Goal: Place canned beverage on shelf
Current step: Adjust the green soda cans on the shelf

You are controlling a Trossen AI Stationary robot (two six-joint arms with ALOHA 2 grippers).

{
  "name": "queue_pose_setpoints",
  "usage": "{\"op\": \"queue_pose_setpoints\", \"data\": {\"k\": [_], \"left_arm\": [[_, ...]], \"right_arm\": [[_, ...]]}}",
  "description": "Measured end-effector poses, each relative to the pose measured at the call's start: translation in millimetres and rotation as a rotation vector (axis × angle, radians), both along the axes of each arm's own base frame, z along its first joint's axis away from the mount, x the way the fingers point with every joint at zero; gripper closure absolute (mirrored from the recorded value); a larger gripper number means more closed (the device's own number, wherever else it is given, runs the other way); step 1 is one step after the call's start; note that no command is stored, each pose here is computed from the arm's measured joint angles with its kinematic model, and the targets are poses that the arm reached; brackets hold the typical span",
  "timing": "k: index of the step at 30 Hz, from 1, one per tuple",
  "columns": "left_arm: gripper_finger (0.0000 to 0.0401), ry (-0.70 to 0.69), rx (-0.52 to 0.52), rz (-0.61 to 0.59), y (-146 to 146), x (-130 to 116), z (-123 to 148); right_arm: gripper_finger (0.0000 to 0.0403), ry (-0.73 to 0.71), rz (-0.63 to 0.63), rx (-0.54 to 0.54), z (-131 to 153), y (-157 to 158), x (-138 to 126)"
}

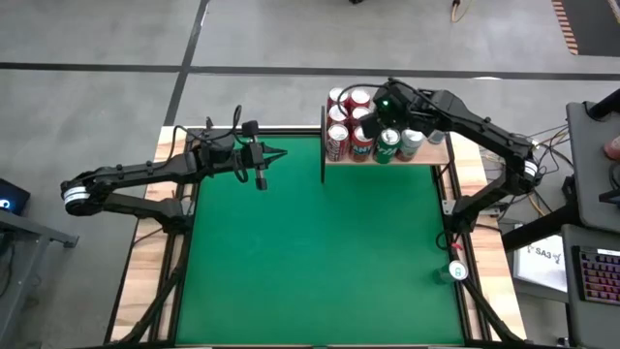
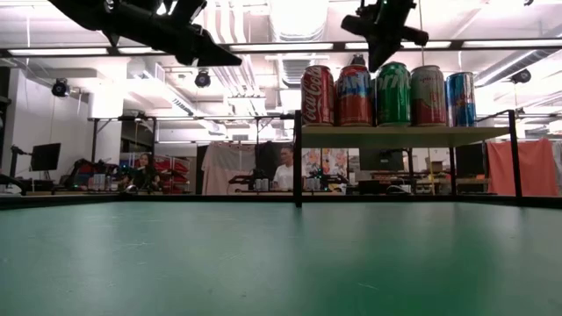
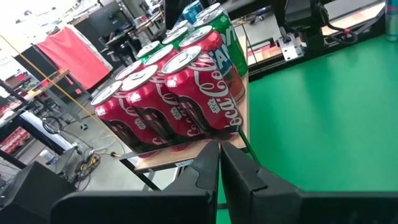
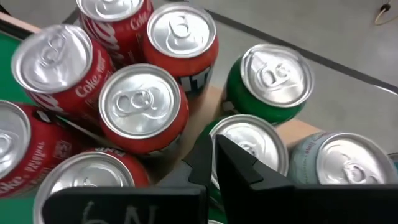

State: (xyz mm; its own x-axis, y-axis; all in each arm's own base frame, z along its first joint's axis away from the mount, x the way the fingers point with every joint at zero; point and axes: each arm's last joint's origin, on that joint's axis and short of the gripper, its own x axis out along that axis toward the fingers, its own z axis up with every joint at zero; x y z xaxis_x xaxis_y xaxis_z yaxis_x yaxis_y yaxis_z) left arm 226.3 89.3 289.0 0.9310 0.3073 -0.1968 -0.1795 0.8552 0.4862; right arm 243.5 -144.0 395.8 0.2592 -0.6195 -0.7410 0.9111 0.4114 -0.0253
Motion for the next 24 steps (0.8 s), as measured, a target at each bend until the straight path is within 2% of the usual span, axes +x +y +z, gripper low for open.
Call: {"op": "queue_pose_setpoints", "data": {"k": [4, 8, 15, 24], "left_arm": [[0.0401, -0.008, -0.006, 0.002, 0.1, 0.2, 0.4], [0.0401, -0.008, -0.007, 0.002, 0.1, 0.2, 0.4], [0.0401, -0.009, -0.014, 0.003, 0.1, 0.2, 0.3], [0.0401, -0.013, -0.013, 0.003, 0.1, 0.3, 0.7]], "right_arm": [[0.039, -0.015, 0.0, -0.015, 10.0, 1.4, -3.1], [0.039, 0.011, -0.051, -0.054, 12.8, -3.2, -8.8], [0.039, 0.098, -0.13, 0.009, -4.3, -4.7, -13.1], [0.039, 0.082, -0.112, 0.015, -13.6, 2.8, -2.5]]}}
